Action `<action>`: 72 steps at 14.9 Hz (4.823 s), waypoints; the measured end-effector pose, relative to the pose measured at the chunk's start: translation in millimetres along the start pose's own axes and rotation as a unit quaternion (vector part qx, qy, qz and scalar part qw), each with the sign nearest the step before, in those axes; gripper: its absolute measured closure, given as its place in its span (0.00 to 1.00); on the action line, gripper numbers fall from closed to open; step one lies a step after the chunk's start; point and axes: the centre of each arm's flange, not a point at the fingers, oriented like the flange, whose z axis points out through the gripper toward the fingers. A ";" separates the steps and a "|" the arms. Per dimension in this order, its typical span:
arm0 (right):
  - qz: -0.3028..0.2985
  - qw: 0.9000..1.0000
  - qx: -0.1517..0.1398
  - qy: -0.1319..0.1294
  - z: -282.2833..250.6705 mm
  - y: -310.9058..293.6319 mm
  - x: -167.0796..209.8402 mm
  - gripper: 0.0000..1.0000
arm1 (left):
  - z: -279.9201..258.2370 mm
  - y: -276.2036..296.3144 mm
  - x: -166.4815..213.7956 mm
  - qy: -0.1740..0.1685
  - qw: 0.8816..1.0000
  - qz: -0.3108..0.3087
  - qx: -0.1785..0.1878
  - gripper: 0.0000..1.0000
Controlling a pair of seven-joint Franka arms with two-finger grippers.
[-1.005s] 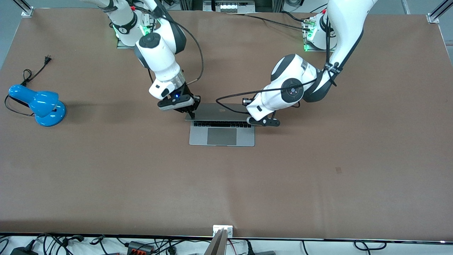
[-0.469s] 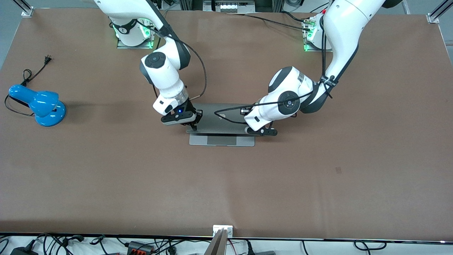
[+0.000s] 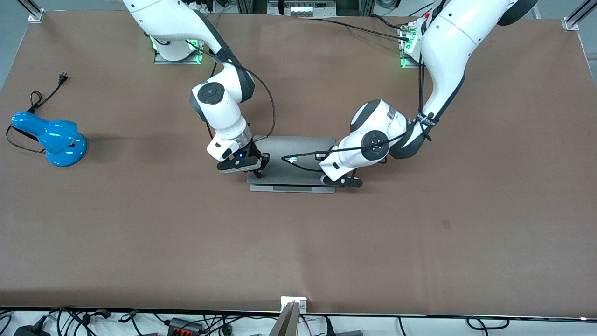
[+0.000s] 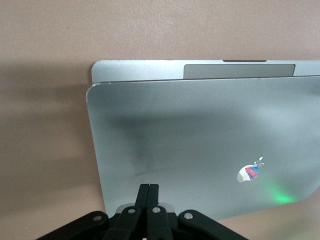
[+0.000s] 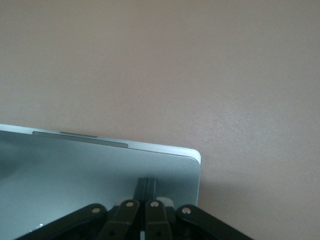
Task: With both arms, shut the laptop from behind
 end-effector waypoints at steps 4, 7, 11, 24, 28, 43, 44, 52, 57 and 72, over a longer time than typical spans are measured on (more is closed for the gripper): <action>-0.006 1.000 -0.003 -0.009 19.0 0.7 -10.9 0.99 | 10.0 -3.8 8.7 0.008 1.000 0.011 0.012 0.99; -0.010 1.000 -0.004 -0.013 32.0 1.2 -14.4 0.99 | 19.9 -6.4 14.7 0.020 1.000 0.011 0.007 0.99; -0.016 1.000 -0.005 -0.015 36.5 0.1 -15.9 0.99 | 28.2 -9.4 19.0 0.030 0.999 0.014 0.007 0.99; -0.026 0.999 -0.008 -0.017 33.9 -5.3 -10.5 0.99 | -19.6 -22.9 38.0 0.055 0.998 -0.005 0.029 0.99; -0.015 0.998 -0.036 -0.042 6.9 2.3 15.8 0.99 | -100.3 -39.3 31.2 0.055 0.997 -0.019 0.056 0.99; 0.024 0.977 -0.130 -0.167 -143.2 20.3 105.1 0.32 | -360.5 -163.0 -59.1 0.053 0.989 -0.003 0.141 0.78; 0.019 0.975 -0.134 -0.177 -156.1 28.9 107.9 0.22 | -375.6 -164.7 -68.2 0.055 0.988 -0.009 0.144 0.72; 0.013 0.956 -0.111 -0.273 -315.9 150.5 128.8 0.00 | -426.2 -186.5 -94.7 0.026 0.989 -0.044 0.137 0.19; 0.046 0.955 -0.098 -0.277 -396.6 242.0 141.0 0.00 | -422.7 -182.4 -97.0 0.015 0.989 -0.040 0.139 0.00; 0.033 0.975 -0.078 -0.206 -407.7 320.3 117.8 0.00 | -416.1 -253.0 -119.6 0.054 0.993 -0.018 0.106 0.00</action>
